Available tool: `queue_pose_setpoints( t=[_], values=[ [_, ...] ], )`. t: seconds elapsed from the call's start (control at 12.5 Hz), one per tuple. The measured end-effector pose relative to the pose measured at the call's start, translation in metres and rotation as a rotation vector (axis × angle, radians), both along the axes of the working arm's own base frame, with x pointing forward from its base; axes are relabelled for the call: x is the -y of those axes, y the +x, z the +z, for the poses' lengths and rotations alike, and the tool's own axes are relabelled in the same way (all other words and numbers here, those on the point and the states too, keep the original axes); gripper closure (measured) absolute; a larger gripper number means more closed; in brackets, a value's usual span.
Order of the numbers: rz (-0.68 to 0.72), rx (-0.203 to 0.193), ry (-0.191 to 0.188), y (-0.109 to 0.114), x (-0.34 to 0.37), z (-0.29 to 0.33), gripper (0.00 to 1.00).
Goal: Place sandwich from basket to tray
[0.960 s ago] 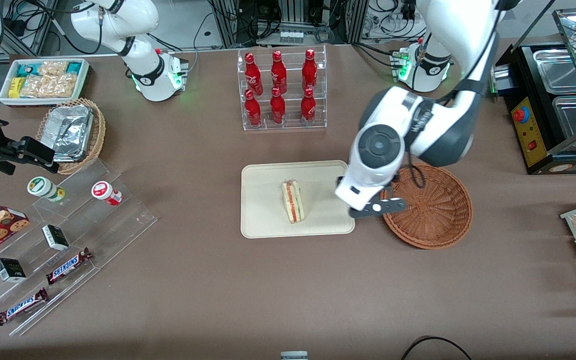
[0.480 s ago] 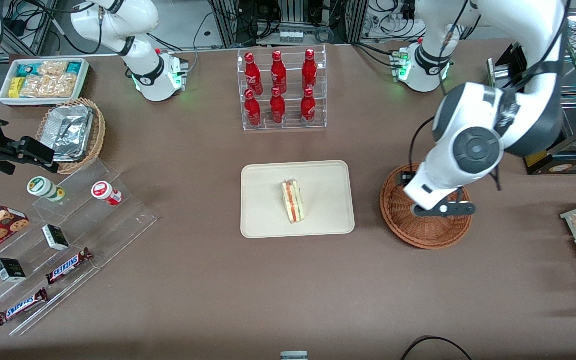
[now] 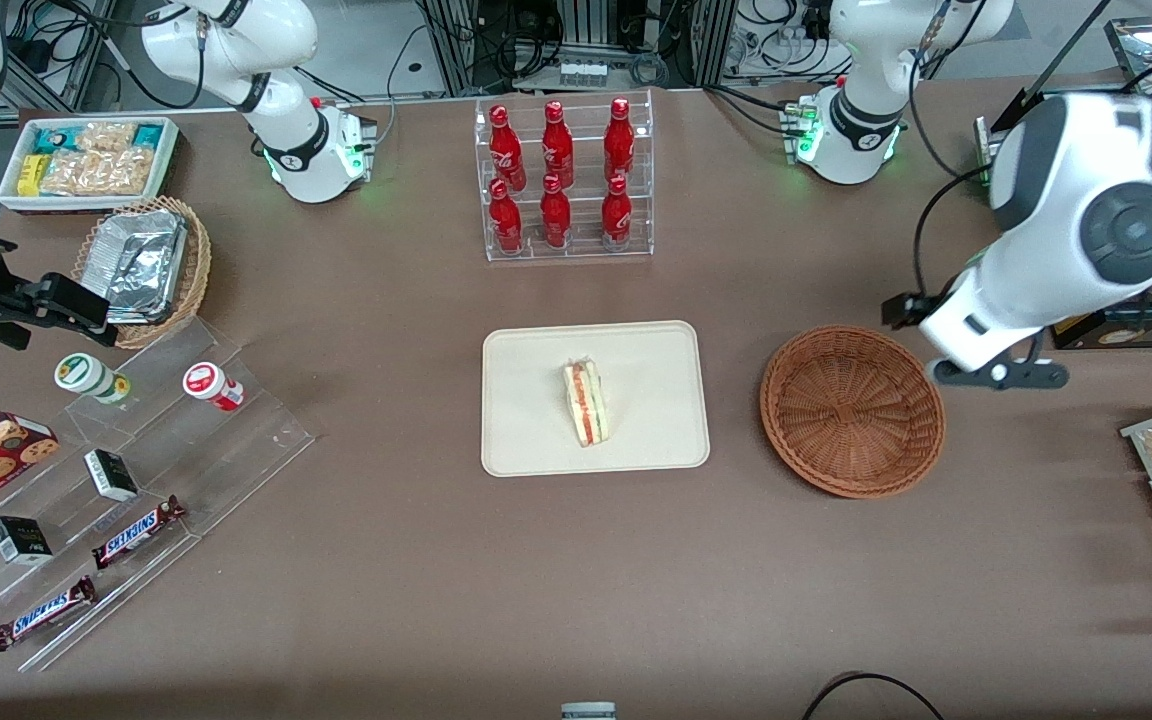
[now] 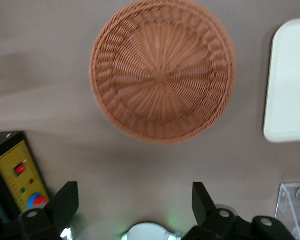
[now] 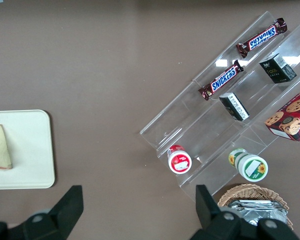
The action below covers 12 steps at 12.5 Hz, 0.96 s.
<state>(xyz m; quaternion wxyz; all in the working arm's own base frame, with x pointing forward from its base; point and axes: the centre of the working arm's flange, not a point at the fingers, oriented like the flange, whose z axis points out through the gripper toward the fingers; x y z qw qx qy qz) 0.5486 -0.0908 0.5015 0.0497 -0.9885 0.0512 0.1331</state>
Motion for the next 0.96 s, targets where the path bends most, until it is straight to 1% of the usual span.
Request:
queue_pose_setpoints(
  t=[0.08, 0.24, 0.56, 0.8, 0.96],
  values=[
    [-0.015, -0.012, -0.002, -0.008, -0.008, 0.012, 0.00],
    [-0.022, -0.022, -0.014, -0.017, -0.023, 0.036, 0.00],
    [0.055, -0.004, -0.043, -0.024, -0.069, 0.077, 0.00],
    [0.087, 0.006, -0.044, -0.033, -0.084, 0.109, 0.00],
    [0.088, 0.010, -0.044, -0.033, -0.084, 0.112, 0.00]
  ],
)
